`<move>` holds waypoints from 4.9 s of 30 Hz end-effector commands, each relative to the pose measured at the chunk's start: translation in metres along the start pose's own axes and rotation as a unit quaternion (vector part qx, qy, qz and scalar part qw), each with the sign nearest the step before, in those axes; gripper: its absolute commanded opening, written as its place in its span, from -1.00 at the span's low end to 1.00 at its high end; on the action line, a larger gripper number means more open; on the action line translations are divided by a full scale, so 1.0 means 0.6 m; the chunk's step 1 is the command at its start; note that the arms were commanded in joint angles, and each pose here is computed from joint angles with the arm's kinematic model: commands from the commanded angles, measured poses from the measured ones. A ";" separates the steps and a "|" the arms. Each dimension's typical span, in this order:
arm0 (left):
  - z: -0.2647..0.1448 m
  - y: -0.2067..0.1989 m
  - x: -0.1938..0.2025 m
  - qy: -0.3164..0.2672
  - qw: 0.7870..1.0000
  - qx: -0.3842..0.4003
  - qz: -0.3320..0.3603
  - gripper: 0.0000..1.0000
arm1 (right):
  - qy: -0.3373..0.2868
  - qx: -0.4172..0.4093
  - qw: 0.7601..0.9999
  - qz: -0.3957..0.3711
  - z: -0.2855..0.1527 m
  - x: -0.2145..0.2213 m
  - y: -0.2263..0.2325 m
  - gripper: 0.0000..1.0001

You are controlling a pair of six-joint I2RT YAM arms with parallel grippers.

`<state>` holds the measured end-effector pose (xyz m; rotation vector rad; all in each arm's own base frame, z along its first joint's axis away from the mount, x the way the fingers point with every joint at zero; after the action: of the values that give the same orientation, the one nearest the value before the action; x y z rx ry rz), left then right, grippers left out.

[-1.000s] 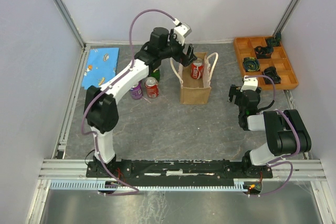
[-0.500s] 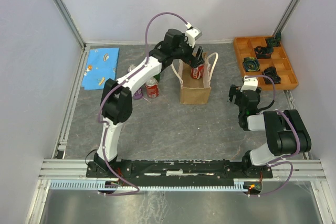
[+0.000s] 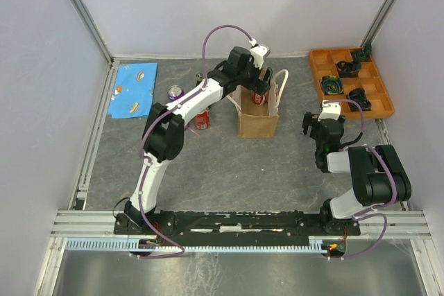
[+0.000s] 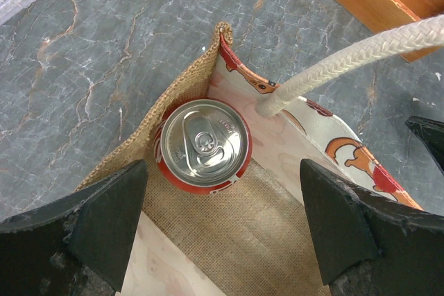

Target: Take the beverage out of the canvas bag

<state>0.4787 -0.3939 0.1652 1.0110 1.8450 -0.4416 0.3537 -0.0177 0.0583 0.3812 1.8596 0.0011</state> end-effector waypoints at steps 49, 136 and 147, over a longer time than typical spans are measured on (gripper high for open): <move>0.051 0.046 -0.097 -0.110 0.989 -0.088 -0.042 -0.94 | -0.028 -0.011 1.000 0.006 0.009 -0.032 0.012 0.99; -0.381 0.010 0.311 0.014 0.943 -0.291 -0.160 -0.29 | -0.028 -0.011 1.000 0.005 0.008 -0.033 0.012 0.99; -0.405 0.018 0.310 0.030 0.935 -0.313 -0.162 0.98 | -0.028 -0.011 1.000 0.005 0.009 -0.033 0.012 0.99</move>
<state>0.2979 -0.1413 0.0884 0.3895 2.1046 0.0177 0.3537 -0.0177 0.0583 0.3808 1.8597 0.0008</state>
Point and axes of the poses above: each gripper's point midway between its finger pads, its own z axis out along the fingers, its own y axis along the line the jaws close on, x = y × z, the point moved 2 cm from there along -z, back along the fingers, and after that the axes turned 15 degrees about z, right-handed, at the moved point
